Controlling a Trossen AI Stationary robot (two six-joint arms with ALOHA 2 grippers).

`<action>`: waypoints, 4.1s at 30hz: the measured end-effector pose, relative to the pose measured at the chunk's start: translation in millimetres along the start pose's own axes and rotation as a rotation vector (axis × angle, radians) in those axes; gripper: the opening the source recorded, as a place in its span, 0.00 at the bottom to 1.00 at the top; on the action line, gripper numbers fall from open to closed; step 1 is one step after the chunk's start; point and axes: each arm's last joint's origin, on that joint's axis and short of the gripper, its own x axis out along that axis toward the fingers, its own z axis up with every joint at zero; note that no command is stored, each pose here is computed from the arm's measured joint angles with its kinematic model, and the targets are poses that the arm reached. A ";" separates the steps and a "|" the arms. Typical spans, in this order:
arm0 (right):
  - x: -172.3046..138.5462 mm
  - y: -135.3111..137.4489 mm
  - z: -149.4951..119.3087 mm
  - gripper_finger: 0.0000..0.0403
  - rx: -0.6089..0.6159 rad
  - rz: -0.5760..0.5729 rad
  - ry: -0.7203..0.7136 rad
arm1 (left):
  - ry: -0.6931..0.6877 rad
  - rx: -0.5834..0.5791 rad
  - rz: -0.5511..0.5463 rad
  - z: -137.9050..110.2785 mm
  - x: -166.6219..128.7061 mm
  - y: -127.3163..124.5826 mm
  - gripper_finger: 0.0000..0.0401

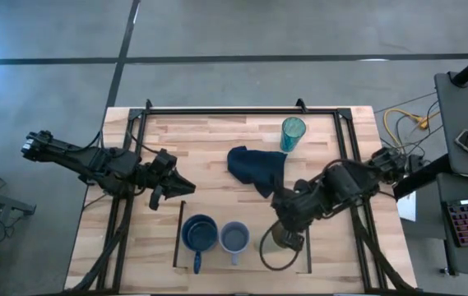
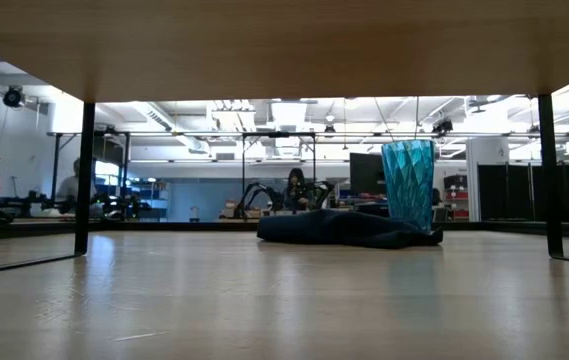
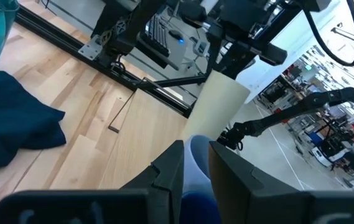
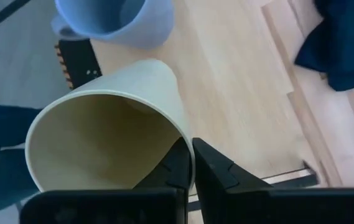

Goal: Stack small to large cups/mugs on shelf
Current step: Put the white cup on the shelf

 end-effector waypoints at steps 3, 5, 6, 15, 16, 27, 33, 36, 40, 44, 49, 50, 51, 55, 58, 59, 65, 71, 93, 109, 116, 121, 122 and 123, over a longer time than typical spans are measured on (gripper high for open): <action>0.3 -2.4 3.2 0.02 0.003 -0.005 -0.005 | -0.002 0.000 0.003 0.0 0.0 0.1 0.15; 3.7 -2.8 6.1 0.02 0.006 -0.012 0.000 | -0.004 0.000 0.005 0.2 0.0 0.1 0.15; 6.4 -2.8 7.8 0.02 0.000 -0.015 0.007 | -0.005 0.000 0.006 0.2 0.0 0.3 0.15; 29.1 0.5 17.2 0.02 -0.049 -0.044 0.058 | -0.009 -0.001 0.010 0.9 0.0 1.0 0.15; 29.0 0.1 17.7 0.02 -0.047 -0.043 0.060 | -0.009 -0.001 0.010 1.0 0.1 1.0 0.15; 25.7 0.0 18.2 0.17 -0.035 -0.030 0.050 | -0.009 0.000 0.010 0.9 0.1 1.0 0.15; 25.7 -0.7 20.2 0.23 -0.033 -0.026 0.043 | -0.008 0.000 0.010 0.9 0.1 1.0 0.15; 25.8 0.2 23.1 0.23 -0.033 -0.007 0.024 | -0.009 0.000 0.011 0.9 0.1 1.0 0.15; 25.8 3.9 27.2 0.22 -0.036 0.054 0.007 | -0.010 0.001 0.013 1.0 0.1 1.1 0.15; 25.8 3.8 26.8 0.20 -0.036 0.056 0.015 | -0.010 0.001 0.013 1.0 0.1 1.1 0.15; 22.2 0.0 26.8 0.20 -0.038 -0.020 -0.036 | -0.010 0.007 0.013 1.0 0.1 1.1 0.15; 19.4 -2.2 26.5 0.20 -0.037 -0.056 -0.055 | -0.010 0.007 0.013 1.0 0.1 1.1 0.15; 15.8 -4.7 26.0 0.21 -0.036 -0.094 -0.074 | -0.010 0.007 0.013 1.0 0.1 1.1 0.15; -8.1 -13.3 28.1 0.23 -0.002 -0.126 -0.213 | -0.010 0.006 0.013 1.0 0.0 1.1 0.15; -28.3 -22.1 28.8 0.25 0.059 -0.085 -0.261 | -0.010 0.006 0.013 0.9 0.0 1.1 0.15; -31.3 -23.1 28.5 0.26 0.064 -0.077 -0.264 | -0.010 0.006 0.012 1.0 0.0 1.1 0.15; -26.8 -20.8 28.0 0.27 0.065 -0.063 -0.232 | -0.010 0.006 0.012 1.0 -0.2 1.1 0.15; -4.4 -28.8 33.4 0.14 0.122 -0.148 -0.192 | -0.011 0.007 0.012 1.1 -0.3 1.0 0.15; 33.6 -31.6 7.5 0.03 0.217 -0.066 -0.002 | -0.010 0.032 0.012 1.1 -0.2 1.0 0.15; 33.1 -18.4 3.6 0.03 0.164 0.020 0.036 | -0.009 0.031 0.012 1.0 0.0 1.0 0.15; 32.6 -24.1 0.4 0.03 0.192 -0.075 0.021 | -0.009 0.031 0.012 1.0 0.0 1.0 0.15; 31.8 -30.1 0.9 0.03 0.217 -0.167 -0.038 | -0.009 0.033 0.013 0.9 0.2 1.1 0.15; 32.0 -29.6 2.4 0.03 0.212 -0.156 -0.044 | -0.009 0.033 0.012 0.9 0.2 1.1 0.15; 32.3 -28.4 3.5 0.03 0.205 -0.140 -0.050 | -0.009 0.033 0.013 0.9 0.2 1.1 0.15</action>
